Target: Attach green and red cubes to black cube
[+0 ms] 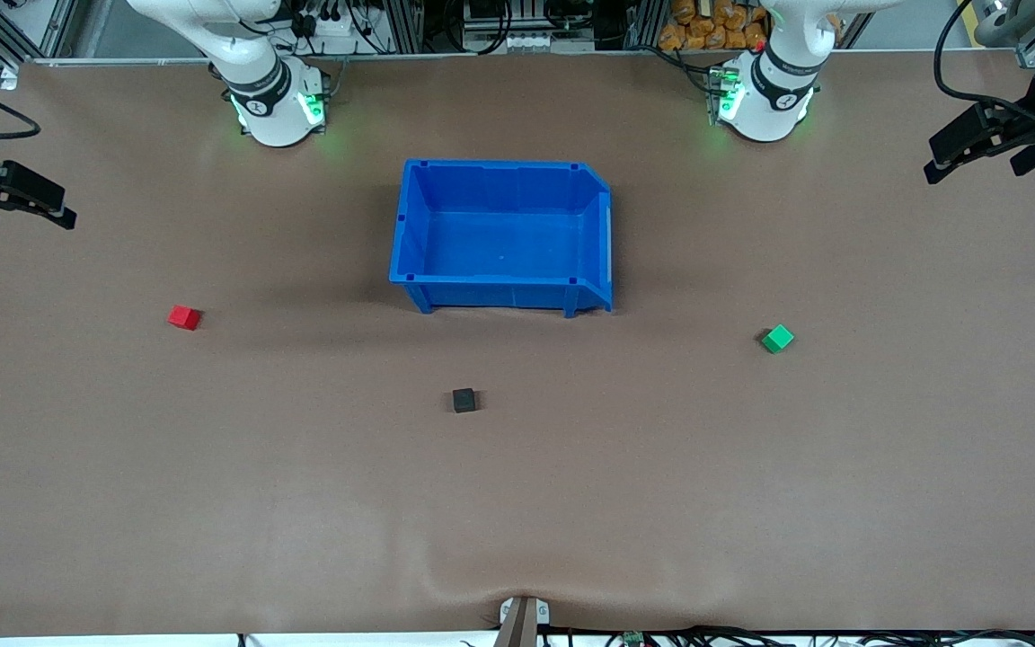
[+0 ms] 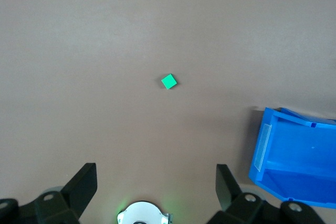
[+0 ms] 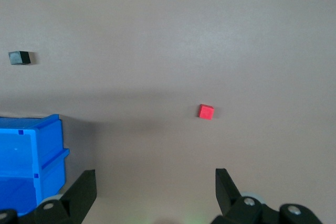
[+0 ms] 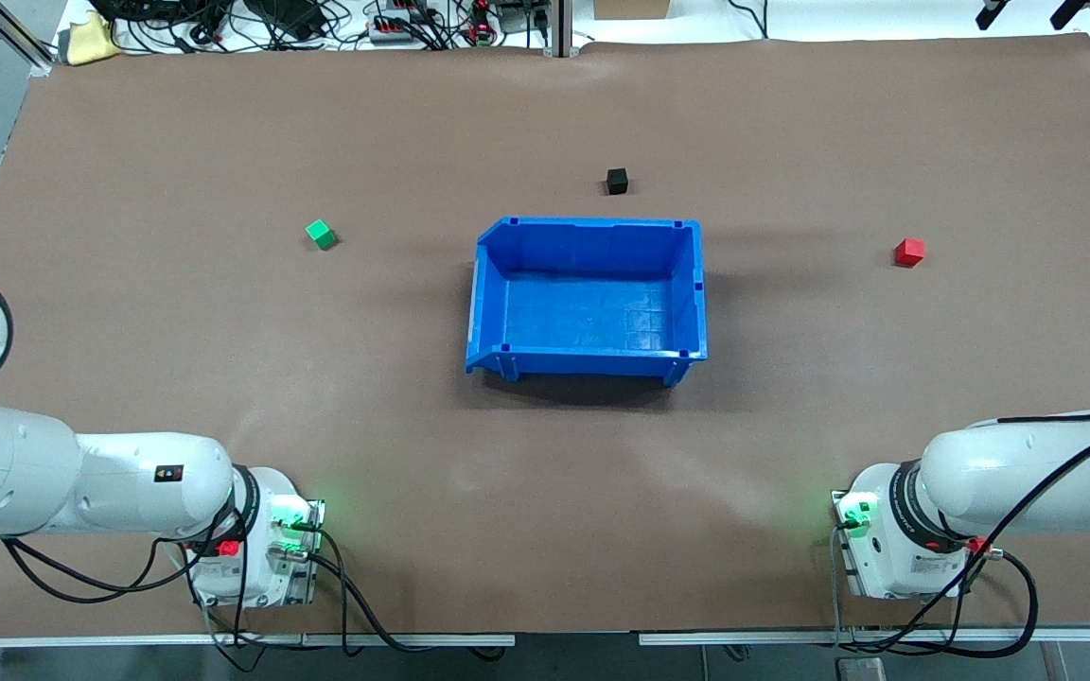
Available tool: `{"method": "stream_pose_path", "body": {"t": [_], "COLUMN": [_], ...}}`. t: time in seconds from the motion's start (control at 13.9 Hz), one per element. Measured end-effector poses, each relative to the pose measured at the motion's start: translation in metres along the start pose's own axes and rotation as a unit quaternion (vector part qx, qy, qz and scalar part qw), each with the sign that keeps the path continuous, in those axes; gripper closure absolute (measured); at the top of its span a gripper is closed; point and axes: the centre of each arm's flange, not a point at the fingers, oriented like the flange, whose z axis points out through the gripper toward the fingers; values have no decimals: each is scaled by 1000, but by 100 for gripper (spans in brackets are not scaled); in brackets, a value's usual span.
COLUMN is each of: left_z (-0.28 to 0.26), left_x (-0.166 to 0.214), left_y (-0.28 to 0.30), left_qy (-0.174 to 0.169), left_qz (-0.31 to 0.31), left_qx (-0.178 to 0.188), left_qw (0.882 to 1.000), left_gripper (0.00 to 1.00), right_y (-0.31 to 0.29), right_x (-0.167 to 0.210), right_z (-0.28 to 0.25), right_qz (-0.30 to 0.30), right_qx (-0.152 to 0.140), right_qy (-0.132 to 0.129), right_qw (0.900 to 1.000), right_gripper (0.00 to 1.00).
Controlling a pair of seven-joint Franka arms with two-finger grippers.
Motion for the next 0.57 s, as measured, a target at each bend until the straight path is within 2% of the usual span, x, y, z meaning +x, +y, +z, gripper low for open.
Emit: {"method": "stream_pose_path", "body": {"t": [0.14,0.57], "left_z": [0,1], "left_x": [0,0], "left_y": [0,1], "left_qy": [0,-1], "left_qz": [0,1], "left_qx": [0,0], "left_qw": [1000,1000], "left_gripper": [0,0], "right_y": [1,0], "right_x": [0,11], "right_z": [-2,16], "right_qz": [1,-1], "right_qx": [0,2], "right_qy": [2,-16], "right_qw": [1000,1000], "right_gripper": [0,0]}}
